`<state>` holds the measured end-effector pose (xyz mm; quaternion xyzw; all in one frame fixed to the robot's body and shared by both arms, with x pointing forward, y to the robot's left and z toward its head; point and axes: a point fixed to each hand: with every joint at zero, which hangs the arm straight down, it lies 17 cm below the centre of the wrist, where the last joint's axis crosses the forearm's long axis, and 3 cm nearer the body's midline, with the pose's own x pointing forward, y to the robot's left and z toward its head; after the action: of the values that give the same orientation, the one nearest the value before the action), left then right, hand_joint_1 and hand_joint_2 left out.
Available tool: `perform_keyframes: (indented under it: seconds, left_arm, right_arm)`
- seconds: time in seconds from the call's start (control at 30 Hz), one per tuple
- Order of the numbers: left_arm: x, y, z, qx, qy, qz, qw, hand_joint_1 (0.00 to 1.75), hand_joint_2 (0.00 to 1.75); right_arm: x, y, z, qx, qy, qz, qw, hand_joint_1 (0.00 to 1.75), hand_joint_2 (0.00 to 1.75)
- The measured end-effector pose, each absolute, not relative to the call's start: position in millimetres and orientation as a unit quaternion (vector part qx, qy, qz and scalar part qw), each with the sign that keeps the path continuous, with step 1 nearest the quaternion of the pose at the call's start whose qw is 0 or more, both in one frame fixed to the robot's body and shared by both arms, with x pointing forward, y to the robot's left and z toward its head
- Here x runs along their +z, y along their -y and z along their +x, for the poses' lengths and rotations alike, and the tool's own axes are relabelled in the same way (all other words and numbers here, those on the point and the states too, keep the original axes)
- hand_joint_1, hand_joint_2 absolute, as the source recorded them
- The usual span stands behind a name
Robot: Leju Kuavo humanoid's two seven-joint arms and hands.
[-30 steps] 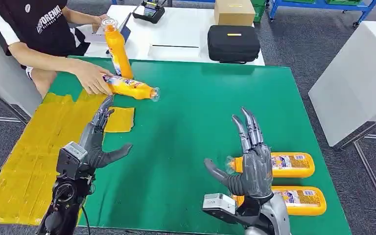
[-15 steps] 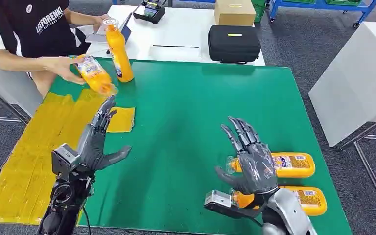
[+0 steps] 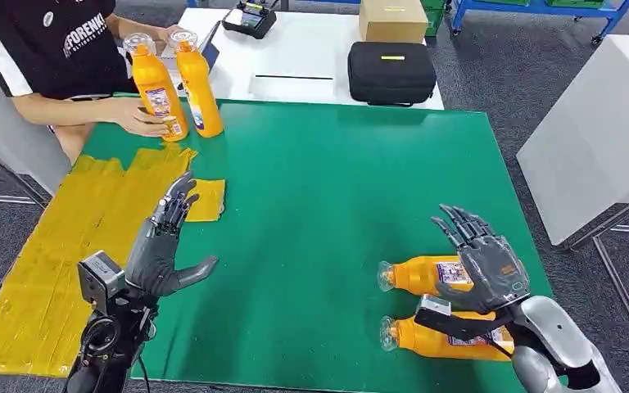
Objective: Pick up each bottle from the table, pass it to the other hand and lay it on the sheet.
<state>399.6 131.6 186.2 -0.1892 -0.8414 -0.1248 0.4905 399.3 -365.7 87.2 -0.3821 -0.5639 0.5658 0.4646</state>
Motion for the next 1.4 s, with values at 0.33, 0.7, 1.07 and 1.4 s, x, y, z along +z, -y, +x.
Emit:
perform_keyframes:
  seconds: [0.33,0.7,1.07,1.4]
  left_arm:
    - [191,-132,399,-0.125,0.843,-0.188,0.488,0.00,1.75]
    - [194,-132,398,-0.127,0.844,-0.186,0.487,0.00,1.75]
    - [193,-132,399,-0.128,0.842,-0.185,0.491,0.00,1.75]
    - [192,-131,402,-0.127,0.841,-0.185,0.493,0.00,1.75]
  right_arm:
    - [82,379,411,0.556,0.547,-0.422,0.462,0.00,1.75]
    - [56,389,418,0.556,0.526,-0.414,0.492,0.00,1.75]
    - [23,399,410,0.568,0.500,-0.387,0.527,0.00,1.75]
    - [7,393,402,0.569,0.500,-0.354,0.549,0.00,1.75]
